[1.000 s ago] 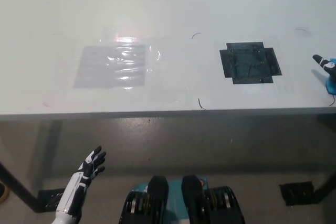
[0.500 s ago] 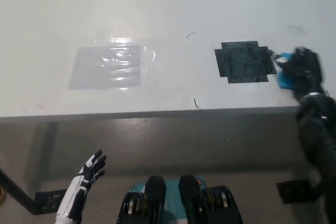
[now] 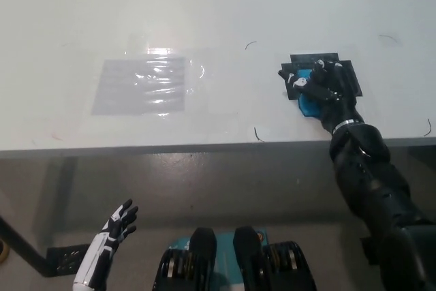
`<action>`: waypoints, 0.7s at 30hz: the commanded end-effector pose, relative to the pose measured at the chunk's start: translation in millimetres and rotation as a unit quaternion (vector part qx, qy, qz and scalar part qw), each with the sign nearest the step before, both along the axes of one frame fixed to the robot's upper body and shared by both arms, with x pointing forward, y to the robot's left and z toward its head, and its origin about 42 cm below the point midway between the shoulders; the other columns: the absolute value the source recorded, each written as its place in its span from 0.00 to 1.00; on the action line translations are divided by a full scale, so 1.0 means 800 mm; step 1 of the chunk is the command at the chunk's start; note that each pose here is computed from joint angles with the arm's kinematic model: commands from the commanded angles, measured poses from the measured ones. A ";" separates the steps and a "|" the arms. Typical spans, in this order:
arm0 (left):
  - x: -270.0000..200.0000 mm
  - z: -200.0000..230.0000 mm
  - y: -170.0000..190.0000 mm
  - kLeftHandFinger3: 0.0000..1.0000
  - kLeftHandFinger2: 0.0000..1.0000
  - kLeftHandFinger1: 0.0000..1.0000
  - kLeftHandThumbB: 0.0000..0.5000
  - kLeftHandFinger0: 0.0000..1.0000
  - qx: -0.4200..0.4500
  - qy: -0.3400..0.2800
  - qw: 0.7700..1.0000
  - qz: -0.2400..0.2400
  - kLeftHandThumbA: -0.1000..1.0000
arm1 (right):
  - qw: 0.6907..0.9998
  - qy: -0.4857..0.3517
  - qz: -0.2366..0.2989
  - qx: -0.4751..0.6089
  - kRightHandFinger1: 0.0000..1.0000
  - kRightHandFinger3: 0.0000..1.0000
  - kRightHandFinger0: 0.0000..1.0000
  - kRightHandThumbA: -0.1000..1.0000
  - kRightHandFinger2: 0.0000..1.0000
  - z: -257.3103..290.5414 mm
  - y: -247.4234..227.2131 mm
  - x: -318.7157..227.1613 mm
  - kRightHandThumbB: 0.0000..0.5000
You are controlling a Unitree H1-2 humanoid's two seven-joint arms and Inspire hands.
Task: A soft sponge is kept on the balc marked spot on the table infront of the robot and it uses its right hand fist to press down on it and drrags it across the table in a back and forth manner twice to clean it
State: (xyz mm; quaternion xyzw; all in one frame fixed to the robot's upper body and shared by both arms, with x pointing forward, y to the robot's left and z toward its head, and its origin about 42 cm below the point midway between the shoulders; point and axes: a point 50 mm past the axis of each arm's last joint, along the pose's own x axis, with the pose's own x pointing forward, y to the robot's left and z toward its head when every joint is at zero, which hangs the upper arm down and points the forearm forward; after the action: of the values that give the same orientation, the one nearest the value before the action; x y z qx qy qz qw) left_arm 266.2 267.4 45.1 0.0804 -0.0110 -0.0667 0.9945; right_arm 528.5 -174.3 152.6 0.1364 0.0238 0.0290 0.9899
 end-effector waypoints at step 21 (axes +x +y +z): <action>0.012 0.010 0.000 1.00 1.00 1.00 1.00 1.00 -0.006 -0.025 1.000 0.000 1.00 | 0.899 -0.412 0.146 0.017 1.00 1.00 1.00 1.00 1.00 0.359 -0.003 -0.049 0.85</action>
State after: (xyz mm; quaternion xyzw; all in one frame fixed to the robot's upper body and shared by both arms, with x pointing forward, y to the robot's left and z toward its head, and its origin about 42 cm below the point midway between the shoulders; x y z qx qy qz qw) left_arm 264.7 268.3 38.8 0.0775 0.0010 -0.0640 0.9949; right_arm 531.4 -186.2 195.1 0.1155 -0.0788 0.0664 0.9879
